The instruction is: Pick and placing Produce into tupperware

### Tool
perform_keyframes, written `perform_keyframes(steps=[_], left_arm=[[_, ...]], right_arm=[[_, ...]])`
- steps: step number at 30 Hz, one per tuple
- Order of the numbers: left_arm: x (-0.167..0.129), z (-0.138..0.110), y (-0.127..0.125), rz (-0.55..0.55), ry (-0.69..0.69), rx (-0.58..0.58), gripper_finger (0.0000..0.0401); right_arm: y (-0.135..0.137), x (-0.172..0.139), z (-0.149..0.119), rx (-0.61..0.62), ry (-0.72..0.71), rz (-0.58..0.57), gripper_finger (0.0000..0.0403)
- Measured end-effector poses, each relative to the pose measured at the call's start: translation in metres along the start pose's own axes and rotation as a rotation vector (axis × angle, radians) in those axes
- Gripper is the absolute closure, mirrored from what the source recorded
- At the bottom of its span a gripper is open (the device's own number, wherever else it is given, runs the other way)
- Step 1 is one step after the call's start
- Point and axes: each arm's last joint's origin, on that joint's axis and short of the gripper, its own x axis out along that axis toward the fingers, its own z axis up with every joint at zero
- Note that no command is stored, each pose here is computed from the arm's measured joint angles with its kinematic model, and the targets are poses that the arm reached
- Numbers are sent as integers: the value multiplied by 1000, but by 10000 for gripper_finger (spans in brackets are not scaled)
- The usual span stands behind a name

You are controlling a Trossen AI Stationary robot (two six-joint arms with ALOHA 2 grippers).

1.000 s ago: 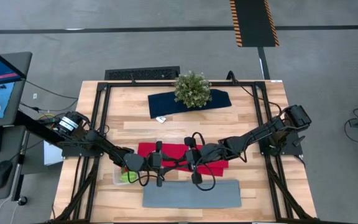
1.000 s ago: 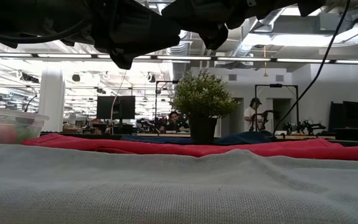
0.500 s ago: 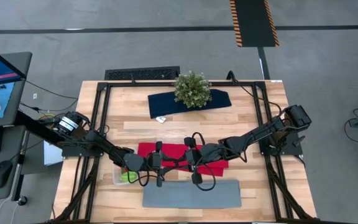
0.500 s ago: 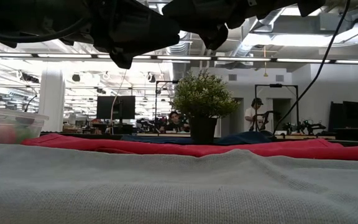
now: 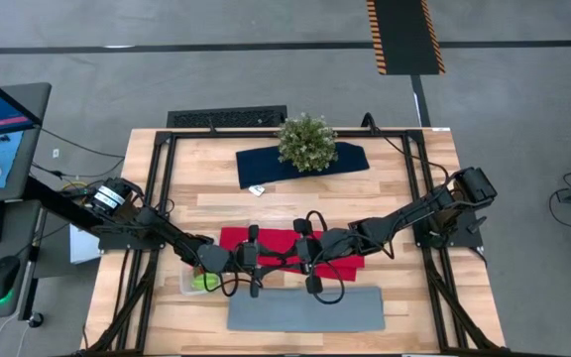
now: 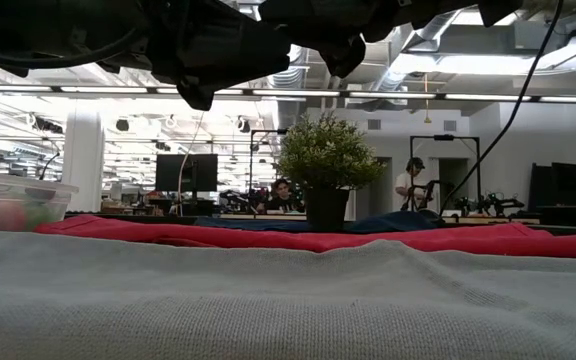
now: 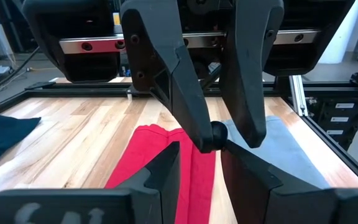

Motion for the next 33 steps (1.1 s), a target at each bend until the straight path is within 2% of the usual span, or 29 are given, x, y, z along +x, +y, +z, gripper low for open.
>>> perform_keyframes(steps=[22,28,33], left_arm=[[0,0,0,-1,-2,-4,294],[1,-9,3,18,89,-16,294],[4,-18,14,65,176,-79,294]], right_arm=[[-1,0,1,-19,-6,-3,289],[1,-1,-14,0,146,-28,289],[2,-2,-15,1,156,-48,289]])
